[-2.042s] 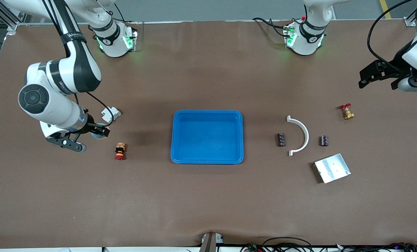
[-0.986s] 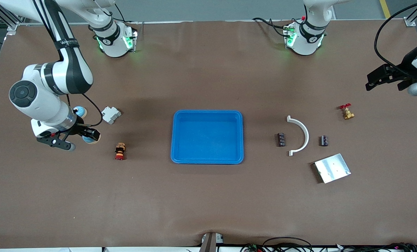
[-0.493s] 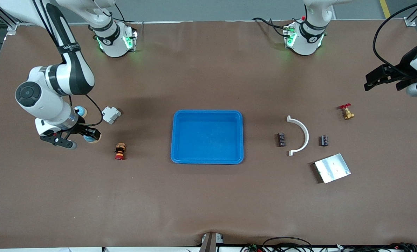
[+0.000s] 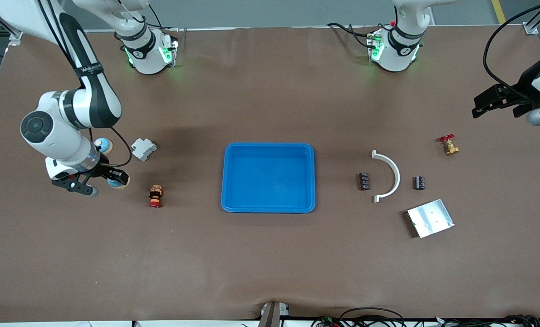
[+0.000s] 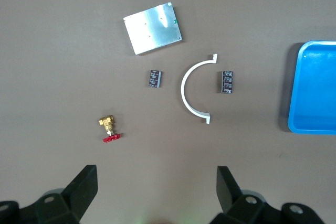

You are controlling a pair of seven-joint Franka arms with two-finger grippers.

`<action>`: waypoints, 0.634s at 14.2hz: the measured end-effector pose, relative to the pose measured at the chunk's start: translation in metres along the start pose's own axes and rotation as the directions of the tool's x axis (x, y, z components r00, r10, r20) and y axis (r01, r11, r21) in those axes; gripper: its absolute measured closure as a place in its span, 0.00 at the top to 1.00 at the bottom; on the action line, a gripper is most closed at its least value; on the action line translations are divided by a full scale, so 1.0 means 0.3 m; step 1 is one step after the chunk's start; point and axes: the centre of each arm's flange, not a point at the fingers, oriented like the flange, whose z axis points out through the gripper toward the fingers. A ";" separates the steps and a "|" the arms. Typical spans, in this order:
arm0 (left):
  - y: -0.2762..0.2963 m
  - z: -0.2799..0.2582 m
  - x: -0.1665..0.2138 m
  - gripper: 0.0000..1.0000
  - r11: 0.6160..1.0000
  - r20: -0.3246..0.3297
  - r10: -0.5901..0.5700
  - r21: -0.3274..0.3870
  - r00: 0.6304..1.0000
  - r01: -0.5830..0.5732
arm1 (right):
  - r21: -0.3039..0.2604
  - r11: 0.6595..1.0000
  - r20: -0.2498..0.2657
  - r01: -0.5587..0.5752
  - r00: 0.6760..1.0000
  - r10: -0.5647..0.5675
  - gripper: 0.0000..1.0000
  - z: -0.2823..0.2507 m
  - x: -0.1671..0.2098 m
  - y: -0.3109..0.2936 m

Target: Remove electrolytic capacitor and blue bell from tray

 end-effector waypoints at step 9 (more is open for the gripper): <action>-0.009 -0.006 -0.002 1.00 1.000 -0.004 -0.008 -0.007 1.000 0.008 | 0.008 1.000 -0.008 -0.016 1.000 0.016 0.64 0.100 0.024 0.045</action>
